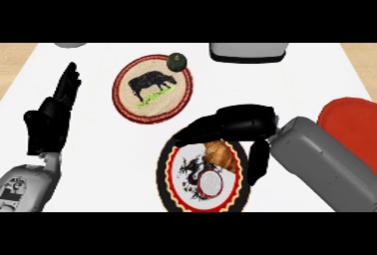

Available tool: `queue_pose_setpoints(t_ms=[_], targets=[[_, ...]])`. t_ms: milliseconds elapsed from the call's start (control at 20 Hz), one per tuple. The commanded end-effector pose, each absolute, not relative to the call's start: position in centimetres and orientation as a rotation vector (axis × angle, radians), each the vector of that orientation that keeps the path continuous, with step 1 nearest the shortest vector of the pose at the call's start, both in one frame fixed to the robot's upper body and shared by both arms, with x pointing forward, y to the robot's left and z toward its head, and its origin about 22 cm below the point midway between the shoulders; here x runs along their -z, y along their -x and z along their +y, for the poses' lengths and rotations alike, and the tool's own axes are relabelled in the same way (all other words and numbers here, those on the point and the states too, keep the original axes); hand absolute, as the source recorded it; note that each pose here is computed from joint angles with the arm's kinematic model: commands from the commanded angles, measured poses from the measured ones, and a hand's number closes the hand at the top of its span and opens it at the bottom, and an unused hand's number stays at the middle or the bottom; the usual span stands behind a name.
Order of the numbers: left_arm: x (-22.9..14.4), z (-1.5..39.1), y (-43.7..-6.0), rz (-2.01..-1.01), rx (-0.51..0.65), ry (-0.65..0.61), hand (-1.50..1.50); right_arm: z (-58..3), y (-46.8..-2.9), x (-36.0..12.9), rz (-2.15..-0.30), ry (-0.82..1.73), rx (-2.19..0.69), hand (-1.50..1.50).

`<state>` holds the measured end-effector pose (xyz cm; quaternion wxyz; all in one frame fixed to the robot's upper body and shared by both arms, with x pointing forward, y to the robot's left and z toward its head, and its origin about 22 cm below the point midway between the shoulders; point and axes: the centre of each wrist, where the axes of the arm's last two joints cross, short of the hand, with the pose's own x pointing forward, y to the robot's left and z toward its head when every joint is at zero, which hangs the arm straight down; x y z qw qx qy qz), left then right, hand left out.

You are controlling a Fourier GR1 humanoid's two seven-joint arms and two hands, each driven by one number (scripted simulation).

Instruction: Pick the can from the plate and place it in the bowl

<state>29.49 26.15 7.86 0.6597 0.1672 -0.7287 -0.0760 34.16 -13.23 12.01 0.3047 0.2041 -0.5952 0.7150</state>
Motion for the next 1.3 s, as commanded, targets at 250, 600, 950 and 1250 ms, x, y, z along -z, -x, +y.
queue_pose_setpoints(t_ms=[250, 600, 950, 1250], targets=[[-7.9, 25.7, -30.7, -1.654, 0.156, -0.395, 0.00, -10.6, -32.9, -9.5, -1.370, -0.420, -2.157, -1.50], [-7.8, 27.0, -29.4, -1.645, 0.145, -0.376, 0.00, -9.4, -31.2, -4.0, -1.376, -0.391, -2.139, -1.50], [-7.0, 28.1, -30.0, -1.652, 0.147, -0.406, 0.00, -8.2, -31.0, -3.6, -1.347, -0.420, -2.152, -1.50], [-6.5, 27.1, -28.1, -1.646, 0.180, -0.373, 0.00, -7.8, -30.3, 0.4, -1.321, -0.441, -2.162, -1.50]])
